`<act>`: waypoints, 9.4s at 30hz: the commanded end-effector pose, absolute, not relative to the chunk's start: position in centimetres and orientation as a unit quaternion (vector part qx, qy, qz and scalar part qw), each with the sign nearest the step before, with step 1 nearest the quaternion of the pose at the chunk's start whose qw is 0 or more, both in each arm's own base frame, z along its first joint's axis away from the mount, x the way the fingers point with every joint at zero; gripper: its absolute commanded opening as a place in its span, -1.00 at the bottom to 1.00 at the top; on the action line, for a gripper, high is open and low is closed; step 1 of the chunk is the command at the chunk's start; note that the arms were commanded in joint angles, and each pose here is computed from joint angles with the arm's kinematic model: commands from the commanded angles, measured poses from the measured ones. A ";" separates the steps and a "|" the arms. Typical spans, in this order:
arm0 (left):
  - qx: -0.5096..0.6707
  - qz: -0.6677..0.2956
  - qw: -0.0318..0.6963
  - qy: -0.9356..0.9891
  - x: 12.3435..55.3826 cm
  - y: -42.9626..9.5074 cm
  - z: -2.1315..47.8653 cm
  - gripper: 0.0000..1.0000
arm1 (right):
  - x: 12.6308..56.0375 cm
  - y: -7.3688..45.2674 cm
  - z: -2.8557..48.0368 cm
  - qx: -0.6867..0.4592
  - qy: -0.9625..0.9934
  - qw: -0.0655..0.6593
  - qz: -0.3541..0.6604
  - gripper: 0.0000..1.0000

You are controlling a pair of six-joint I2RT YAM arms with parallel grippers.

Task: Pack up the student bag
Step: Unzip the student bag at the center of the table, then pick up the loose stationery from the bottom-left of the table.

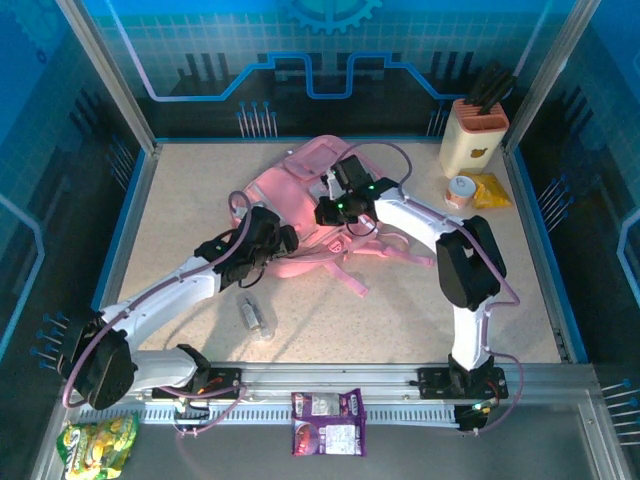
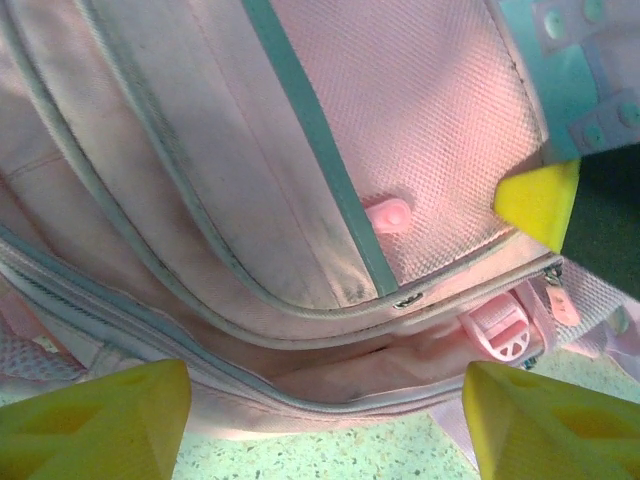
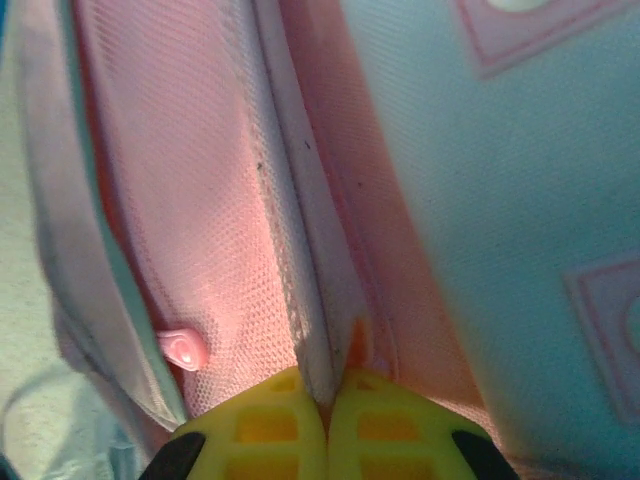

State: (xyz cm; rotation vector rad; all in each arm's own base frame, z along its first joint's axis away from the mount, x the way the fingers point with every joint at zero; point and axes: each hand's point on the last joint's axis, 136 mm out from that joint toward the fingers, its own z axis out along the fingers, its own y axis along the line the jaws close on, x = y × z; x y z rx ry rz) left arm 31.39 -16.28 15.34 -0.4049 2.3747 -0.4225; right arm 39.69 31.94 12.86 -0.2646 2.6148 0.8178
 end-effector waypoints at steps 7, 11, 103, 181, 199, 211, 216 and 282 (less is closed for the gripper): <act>-0.197 -0.230 0.308 0.902 30.0 -21.5 16.7 0.42 | 39.6 34.1 22.5 -0.034 0.853 0.247 0.458 -1.00; -0.264 -0.240 0.307 0.882 30.3 -22.6 16.6 0.47 | 39.1 34.9 23.8 -0.031 0.840 0.254 0.478 -1.00; -0.123 -0.141 0.288 0.939 31.9 -16.4 15.7 -1.00 | 39.7 30.0 23.6 0.018 0.853 0.284 0.438 -1.00; 0.037 -0.349 0.267 0.898 34.8 -33.0 17.0 -1.00 | 41.0 18.4 18.5 0.055 0.901 0.199 0.380 0.30; 0.069 -0.346 0.254 0.900 34.1 -35.1 17.0 -1.00 | 39.1 21.7 17.0 0.098 0.873 0.173 0.446 -0.17; 0.160 -0.184 0.249 0.937 31.1 -28.4 14.7 -1.00 | 42.8 18.1 17.1 0.086 0.893 0.215 0.386 -1.00; 0.186 -0.129 0.254 0.940 30.9 -25.1 13.8 -1.00 | 44.2 16.5 17.0 0.096 0.891 0.219 0.385 -1.00; -0.410 -0.164 0.321 0.838 23.9 0.7 15.6 0.98 | 15.3 46.7 1.7 -0.462 0.859 0.196 0.102 0.82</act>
